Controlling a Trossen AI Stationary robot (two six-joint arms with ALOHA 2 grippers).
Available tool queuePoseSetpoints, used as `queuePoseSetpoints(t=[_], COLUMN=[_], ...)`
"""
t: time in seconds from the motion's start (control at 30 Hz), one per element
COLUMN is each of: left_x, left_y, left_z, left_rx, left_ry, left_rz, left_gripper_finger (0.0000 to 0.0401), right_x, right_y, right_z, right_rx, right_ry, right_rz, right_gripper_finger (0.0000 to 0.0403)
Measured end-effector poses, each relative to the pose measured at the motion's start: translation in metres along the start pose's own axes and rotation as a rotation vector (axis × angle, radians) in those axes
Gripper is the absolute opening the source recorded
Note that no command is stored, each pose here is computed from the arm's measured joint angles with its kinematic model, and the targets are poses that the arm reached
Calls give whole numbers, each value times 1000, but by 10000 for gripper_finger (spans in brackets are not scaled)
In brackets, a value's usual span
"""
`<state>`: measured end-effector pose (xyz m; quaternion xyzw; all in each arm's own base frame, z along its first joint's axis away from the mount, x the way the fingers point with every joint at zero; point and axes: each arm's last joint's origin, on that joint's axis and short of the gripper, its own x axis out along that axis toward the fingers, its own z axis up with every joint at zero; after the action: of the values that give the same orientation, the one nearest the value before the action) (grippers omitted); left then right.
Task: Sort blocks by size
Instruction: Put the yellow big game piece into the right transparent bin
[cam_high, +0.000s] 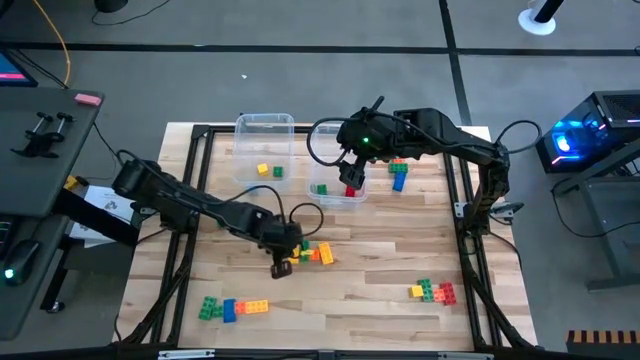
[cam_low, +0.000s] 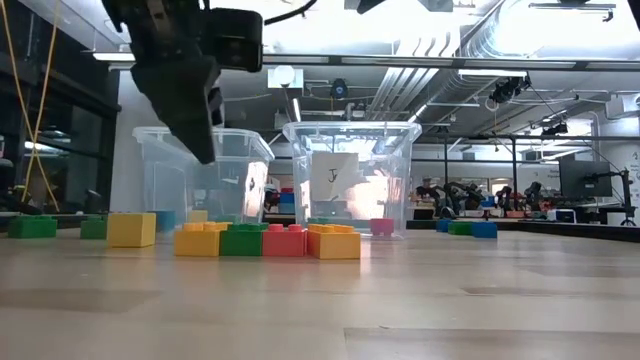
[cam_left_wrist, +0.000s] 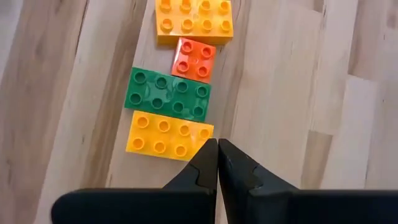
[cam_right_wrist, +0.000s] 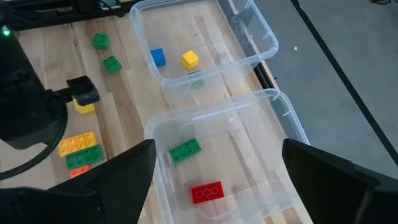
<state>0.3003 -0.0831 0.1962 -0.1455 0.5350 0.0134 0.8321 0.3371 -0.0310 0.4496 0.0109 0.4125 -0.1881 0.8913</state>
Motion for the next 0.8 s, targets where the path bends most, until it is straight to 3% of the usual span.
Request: queuePoseSetpoints(t=[0.13, 0.37, 0.8], left_x=[15, 33, 34], left_y=[0, -4, 0], left_z=[1, 4, 2], left_rx=[-55, -203, -333], left_ry=[20, 35, -18], left_rz=[-1, -95, 50], left_gripper_finger=[0, 0, 0], right_x=[0, 0, 0], right_y=[0, 0, 0], right_z=[0, 0, 1], right_rx=[0, 0, -5], right_ry=[0, -1, -9], right_rz=[0, 0, 1], right_gripper_finger=[346, 346, 346])
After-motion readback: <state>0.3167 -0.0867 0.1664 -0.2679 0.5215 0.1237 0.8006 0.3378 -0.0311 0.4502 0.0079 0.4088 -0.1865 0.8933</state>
